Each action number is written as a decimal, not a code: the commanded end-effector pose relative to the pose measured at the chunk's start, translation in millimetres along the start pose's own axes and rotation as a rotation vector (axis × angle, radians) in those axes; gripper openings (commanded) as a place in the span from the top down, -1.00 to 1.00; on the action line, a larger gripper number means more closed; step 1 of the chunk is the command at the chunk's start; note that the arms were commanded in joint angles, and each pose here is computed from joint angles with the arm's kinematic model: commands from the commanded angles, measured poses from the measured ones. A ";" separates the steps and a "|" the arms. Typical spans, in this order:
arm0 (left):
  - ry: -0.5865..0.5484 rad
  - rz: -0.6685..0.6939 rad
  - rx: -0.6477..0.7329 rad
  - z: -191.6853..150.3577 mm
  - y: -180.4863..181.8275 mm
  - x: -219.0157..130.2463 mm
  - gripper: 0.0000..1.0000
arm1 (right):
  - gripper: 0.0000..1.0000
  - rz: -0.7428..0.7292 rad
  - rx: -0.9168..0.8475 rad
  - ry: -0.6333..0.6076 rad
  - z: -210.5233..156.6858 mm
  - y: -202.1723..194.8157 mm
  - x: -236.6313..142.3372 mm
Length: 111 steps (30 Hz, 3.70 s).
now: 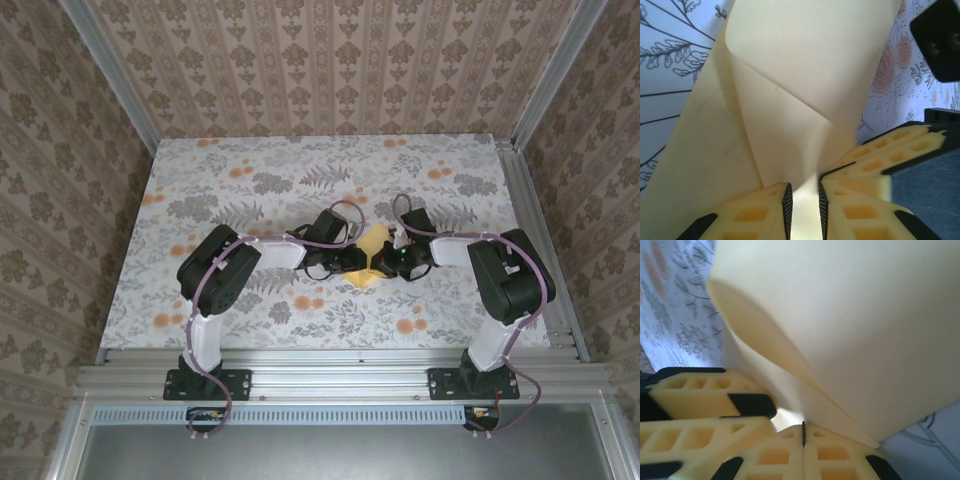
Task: Fold a paper plane with a square sheet of paper (pick it up from the middle)
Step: Fold the triangle a second time at the center of the table.
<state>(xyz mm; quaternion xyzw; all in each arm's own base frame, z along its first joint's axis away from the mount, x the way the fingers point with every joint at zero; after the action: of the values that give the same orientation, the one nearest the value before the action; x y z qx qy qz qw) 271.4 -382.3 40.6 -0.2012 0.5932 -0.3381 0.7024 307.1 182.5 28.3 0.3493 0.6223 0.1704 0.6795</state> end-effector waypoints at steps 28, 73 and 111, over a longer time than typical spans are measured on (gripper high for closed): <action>0.047 0.084 0.135 -68.2 -11.3 2.5 0.50 | 0.90 -0.208 0.018 0.045 -22.9 -62.9 12.2; -0.137 -0.083 0.177 -7.1 -42.0 -65.6 0.48 | 0.83 -0.139 -0.048 0.055 -25.3 -33.8 -7.0; -0.009 -0.050 0.143 9.9 3.8 9.6 0.50 | 0.78 -0.027 -0.126 0.031 -35.9 3.8 -10.0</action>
<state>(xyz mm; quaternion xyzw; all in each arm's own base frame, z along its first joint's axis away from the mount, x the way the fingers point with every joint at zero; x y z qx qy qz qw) 281.3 -392.0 45.6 -0.1793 0.5470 -0.4011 0.7126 272.2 187.2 47.0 0.2958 0.6197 0.2089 0.6963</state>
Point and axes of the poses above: each hand's point on the last joint's axis, 136 mm out from that joint toward the fingers, its own x axis out along the fingers, its own y axis along the line the jaws close on, z = x × y, the point moved 2 cm from there along -x, back along the fingers, and after that the axes turned 1 degree about -x, right-handed, at the moved point
